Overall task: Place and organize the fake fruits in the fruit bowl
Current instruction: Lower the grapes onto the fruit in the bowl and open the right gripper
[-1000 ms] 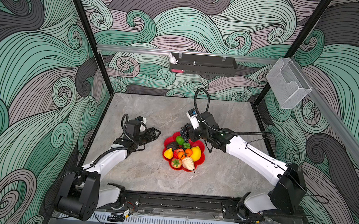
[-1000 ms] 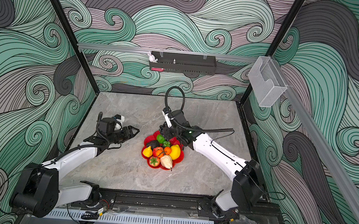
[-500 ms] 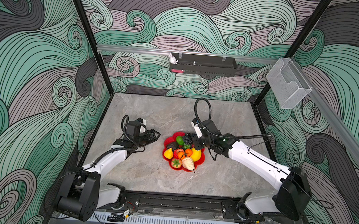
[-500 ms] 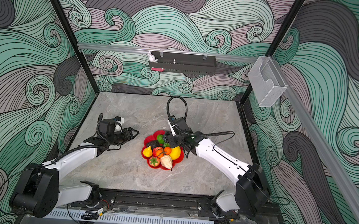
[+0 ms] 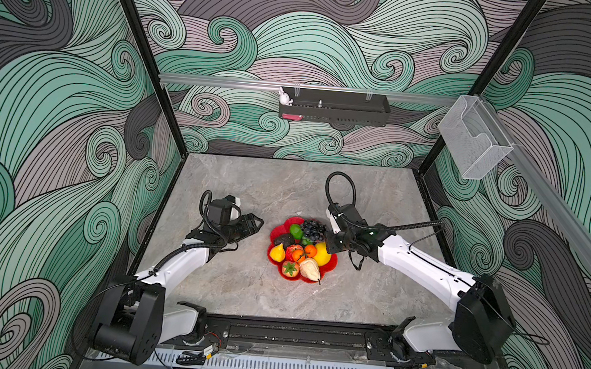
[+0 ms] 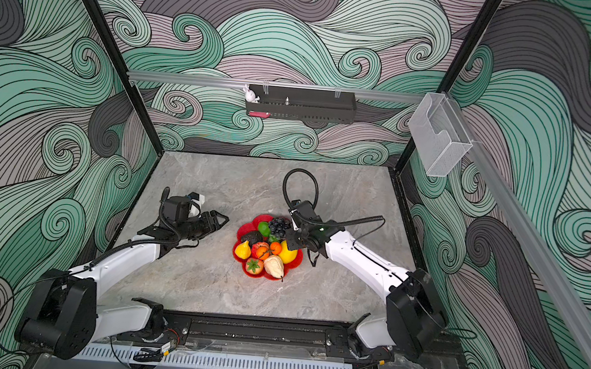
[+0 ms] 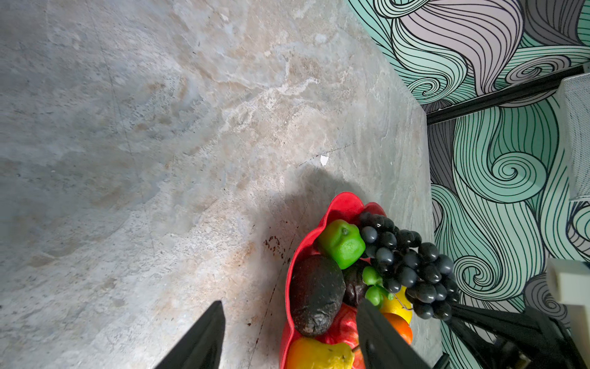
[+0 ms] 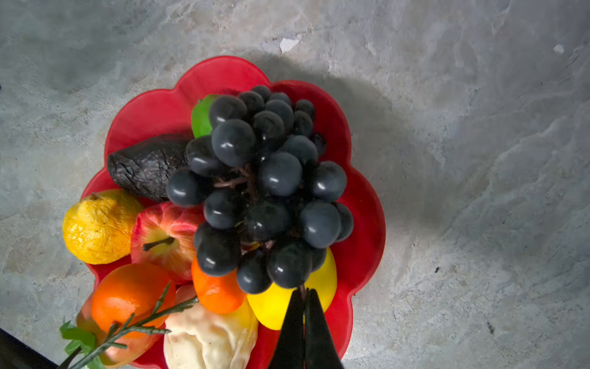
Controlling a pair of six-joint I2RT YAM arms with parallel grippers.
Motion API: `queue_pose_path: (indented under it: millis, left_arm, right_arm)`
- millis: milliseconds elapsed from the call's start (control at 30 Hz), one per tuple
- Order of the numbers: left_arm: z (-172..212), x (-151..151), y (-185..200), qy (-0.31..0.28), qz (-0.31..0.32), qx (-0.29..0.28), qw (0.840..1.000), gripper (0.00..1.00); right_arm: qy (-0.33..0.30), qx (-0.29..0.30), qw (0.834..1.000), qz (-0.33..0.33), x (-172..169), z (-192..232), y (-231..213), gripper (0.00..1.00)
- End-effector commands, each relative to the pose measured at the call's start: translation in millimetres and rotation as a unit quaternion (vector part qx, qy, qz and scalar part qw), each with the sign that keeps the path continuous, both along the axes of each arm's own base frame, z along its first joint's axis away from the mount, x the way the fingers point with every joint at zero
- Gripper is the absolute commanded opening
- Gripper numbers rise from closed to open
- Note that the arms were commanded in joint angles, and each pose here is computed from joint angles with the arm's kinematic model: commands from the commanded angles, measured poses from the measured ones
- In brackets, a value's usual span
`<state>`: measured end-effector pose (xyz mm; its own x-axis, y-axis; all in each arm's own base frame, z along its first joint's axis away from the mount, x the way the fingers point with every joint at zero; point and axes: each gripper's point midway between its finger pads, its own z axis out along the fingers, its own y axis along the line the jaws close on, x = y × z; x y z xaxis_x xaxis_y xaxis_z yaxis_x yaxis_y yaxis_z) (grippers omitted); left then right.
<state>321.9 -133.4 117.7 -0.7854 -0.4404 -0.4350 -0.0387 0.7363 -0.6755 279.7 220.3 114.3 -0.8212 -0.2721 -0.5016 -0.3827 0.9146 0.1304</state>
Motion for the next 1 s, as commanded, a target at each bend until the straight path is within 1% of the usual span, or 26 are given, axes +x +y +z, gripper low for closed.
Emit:
queue_pose_path:
  millis: [0, 67, 233, 400, 567, 867, 933, 967]
  left_arm:
    - [-2, -3, 0, 0.004, 0.003, 0.001, 1.0, 0.67]
    - [-1, -3, 1, -0.001, 0.005, 0.002, 1.0, 0.67]
    - [1, -4, 5, -0.009, 0.015, 0.006, 1.0, 0.67]
    - [1, -4, 5, -0.009, 0.015, 0.007, 1.0, 0.67]
    - [2, -4, 7, -0.012, 0.018, 0.012, 1.0, 0.67]
    - [10, 1, 11, -0.027, 0.026, 0.022, 0.999, 0.68]
    - [16, 4, 12, -0.036, 0.028, 0.023, 0.999, 0.68]
    - [20, 5, 12, -0.042, 0.029, 0.025, 0.998, 0.68]
  right_arm:
    - [0.029, 0.004, 0.999, -0.032, -6, -9, -11, 0.0]
    - [0.044, 0.006, 0.998, -0.045, -8, -14, -15, 0.0]
    - [0.051, 0.007, 0.997, -0.055, -9, -18, -18, 0.0]
    - [0.057, 0.019, 0.997, -0.039, -10, -18, -11, 0.0]
    - [0.07, 0.045, 0.997, -0.011, -16, -17, 5, 0.0]
    - [0.053, 0.025, 0.998, -0.015, -13, -12, -2, 0.0]
    - [0.046, 0.023, 0.999, -0.014, -12, -7, -4, 0.06]
    - [0.044, 0.021, 0.999, -0.013, -11, -4, -5, 0.12]
